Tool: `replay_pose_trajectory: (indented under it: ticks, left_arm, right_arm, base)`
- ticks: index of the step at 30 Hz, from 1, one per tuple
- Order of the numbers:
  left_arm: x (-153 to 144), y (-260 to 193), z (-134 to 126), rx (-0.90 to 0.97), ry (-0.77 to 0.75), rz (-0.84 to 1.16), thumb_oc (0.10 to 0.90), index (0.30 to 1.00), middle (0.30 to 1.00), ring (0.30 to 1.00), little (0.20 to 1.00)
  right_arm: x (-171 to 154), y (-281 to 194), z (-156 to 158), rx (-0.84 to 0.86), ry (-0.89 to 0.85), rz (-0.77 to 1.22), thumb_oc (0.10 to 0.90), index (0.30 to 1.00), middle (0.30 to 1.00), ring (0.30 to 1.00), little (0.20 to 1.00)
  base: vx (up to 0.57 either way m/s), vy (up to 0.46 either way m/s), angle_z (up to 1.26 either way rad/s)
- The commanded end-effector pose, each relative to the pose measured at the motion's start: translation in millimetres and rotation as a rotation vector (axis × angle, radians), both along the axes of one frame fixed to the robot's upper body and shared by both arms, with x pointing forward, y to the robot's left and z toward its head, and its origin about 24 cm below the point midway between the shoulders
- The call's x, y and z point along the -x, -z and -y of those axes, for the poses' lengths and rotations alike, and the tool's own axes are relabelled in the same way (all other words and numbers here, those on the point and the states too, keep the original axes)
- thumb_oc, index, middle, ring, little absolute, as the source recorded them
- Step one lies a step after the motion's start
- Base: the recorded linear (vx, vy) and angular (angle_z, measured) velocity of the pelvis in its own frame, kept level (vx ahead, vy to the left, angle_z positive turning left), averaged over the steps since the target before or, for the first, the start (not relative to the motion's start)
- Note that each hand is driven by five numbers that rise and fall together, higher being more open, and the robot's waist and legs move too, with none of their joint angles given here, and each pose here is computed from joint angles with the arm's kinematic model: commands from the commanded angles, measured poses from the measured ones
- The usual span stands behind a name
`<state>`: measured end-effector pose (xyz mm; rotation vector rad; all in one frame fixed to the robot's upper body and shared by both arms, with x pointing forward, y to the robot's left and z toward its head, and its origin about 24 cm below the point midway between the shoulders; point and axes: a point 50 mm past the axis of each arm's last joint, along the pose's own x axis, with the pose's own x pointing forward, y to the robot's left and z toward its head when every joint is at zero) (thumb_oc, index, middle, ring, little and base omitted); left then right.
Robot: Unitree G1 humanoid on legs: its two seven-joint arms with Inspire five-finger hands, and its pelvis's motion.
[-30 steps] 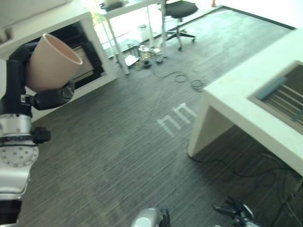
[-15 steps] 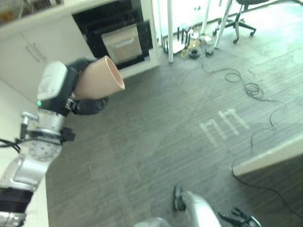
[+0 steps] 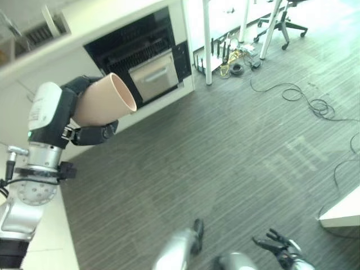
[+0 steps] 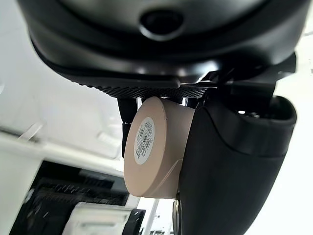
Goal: Place the dishes in the dishwasher.
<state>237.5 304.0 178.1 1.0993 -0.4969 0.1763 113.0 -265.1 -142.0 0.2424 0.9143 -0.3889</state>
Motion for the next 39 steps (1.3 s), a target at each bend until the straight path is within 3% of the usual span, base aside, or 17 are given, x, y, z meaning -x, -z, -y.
replay_pose_trajectory:
  ticks: [1,5,9,16,23,32,39]
  left_arm:
    - [9,-82,7,-0.077,0.081,0.342,0.400,0.300,0.300,0.300,0.300]
    - [9,-95,-1,-0.056,0.050,0.323,0.400,0.300,0.300,0.300,0.300]
    - [-7,-130,2,-0.060,0.075,0.423,0.400,0.300,0.300,0.300,0.300]
    - [3,-123,7,-0.003,0.146,0.410,0.400,0.300,0.300,0.300,0.300]
    - [1,-105,12,0.054,0.123,0.391,0.400,0.300,0.300,0.300,0.300]
    - [-2,-66,25,0.030,0.122,0.358,0.400,0.300,0.300,0.300,0.300]
    - [-3,-80,24,-0.050,0.092,0.361,0.400,0.300,0.300,0.300,0.300]
  right_arm:
    - [15,-4,19,0.094,0.022,-0.023,0.800,0.900,0.900,0.900,0.900]
    - [11,-5,10,0.077,-0.004,0.044,0.800,0.900,0.900,0.900,0.900]
    - [-15,-16,17,0.080,-0.002,0.112,0.800,0.900,0.900,0.900,0.900]
    - [-16,-16,22,0.141,-0.015,0.061,0.800,0.900,0.900,0.900,0.900]
    - [-13,-15,26,0.151,-0.006,0.035,0.800,0.900,0.900,0.900,0.900]
    - [-1,-6,9,0.126,0.048,0.003,0.800,0.900,0.900,0.900,0.900]
    - [-9,-5,-10,0.074,-0.006,0.074,0.800,0.900,0.900,0.900,0.900]
  base:
    - [0.60,0.115,-0.19]
    - [0.48,-0.015,-0.21]
    - [0.56,-0.543,0.33]
    - [0.36,-0.344,0.18]
    - [0.27,0.017,0.20]
    - [0.29,0.104,0.02]
    - [0.24,0.068,0.12]
